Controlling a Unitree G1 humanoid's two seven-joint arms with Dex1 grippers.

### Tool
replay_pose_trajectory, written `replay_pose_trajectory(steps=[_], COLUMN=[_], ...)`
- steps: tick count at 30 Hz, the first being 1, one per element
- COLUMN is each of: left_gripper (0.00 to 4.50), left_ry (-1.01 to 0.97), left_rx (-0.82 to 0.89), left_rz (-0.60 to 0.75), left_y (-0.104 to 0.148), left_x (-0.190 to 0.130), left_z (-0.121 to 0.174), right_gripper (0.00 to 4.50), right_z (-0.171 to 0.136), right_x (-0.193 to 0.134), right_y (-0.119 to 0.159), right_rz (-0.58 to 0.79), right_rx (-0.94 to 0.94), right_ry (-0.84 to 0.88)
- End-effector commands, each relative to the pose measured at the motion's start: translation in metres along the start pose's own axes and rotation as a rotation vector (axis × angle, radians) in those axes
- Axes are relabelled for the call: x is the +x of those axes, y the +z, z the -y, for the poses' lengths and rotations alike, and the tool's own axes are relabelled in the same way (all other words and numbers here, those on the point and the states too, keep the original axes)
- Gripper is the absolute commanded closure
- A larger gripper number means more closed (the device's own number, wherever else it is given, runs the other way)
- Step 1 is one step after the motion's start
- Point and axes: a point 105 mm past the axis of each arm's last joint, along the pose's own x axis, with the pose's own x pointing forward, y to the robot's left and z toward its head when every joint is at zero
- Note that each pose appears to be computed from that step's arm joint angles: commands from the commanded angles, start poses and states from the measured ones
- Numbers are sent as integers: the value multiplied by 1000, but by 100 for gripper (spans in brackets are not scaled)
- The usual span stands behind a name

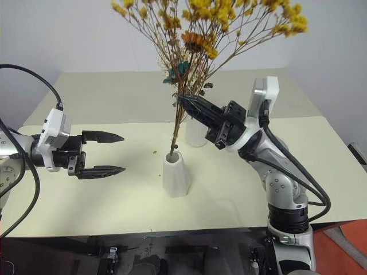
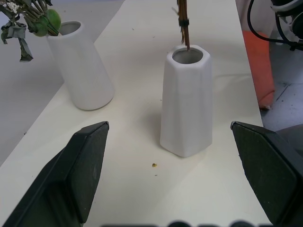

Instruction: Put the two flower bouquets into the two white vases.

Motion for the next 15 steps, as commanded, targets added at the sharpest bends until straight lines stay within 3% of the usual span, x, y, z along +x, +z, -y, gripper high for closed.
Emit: replay_pose_trajectory(steps=[1, 15], left_gripper=[0, 0], left_ry=[5, 19], left_rx=[47, 48], left_rz=[17, 20], left_y=[11, 13], left_x=[-2, -4], left_z=[0, 0], right_gripper=[446, 446], right_z=[-3, -7], right_x=[1, -8], right_y=[3, -22], right_rz=[18, -34], right_rx=[-33, -30], right_ry=[22, 47])
